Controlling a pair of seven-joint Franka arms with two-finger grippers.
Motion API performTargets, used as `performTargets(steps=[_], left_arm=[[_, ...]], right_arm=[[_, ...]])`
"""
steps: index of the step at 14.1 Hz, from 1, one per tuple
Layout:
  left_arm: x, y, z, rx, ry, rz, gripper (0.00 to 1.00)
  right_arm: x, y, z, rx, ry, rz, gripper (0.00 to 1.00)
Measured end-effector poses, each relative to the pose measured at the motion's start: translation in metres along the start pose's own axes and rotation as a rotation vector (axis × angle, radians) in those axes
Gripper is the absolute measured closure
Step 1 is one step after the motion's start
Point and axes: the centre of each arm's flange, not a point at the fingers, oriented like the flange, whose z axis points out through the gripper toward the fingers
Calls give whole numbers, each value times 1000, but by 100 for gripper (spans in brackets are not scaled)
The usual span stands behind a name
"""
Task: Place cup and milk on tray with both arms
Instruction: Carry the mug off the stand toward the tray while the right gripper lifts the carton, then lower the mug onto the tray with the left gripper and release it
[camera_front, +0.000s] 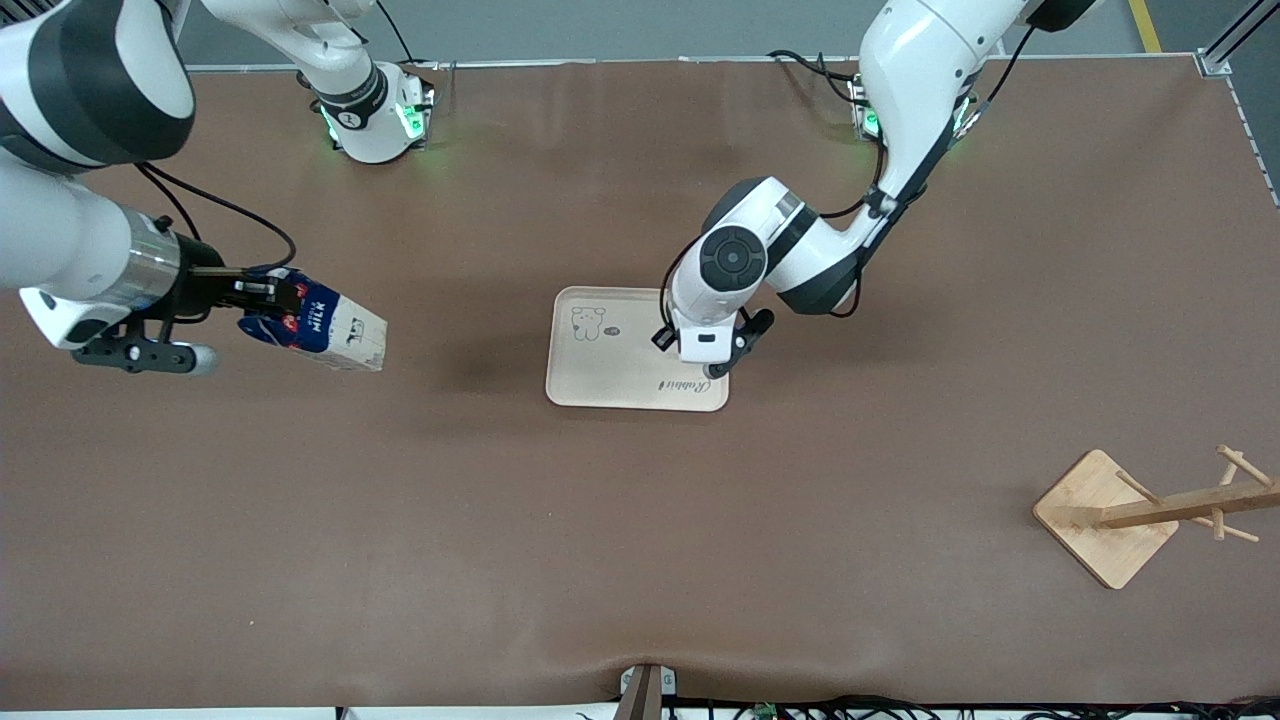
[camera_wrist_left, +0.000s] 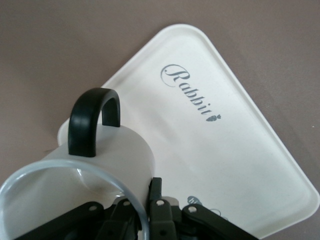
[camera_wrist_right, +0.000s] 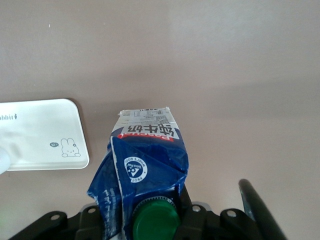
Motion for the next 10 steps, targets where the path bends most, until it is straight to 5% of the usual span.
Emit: performTargets(steps=[10], left_arm=[[1,-3,29,15,76,12,94]], right_arm=[[1,-154,80,-18,45,66,51]])
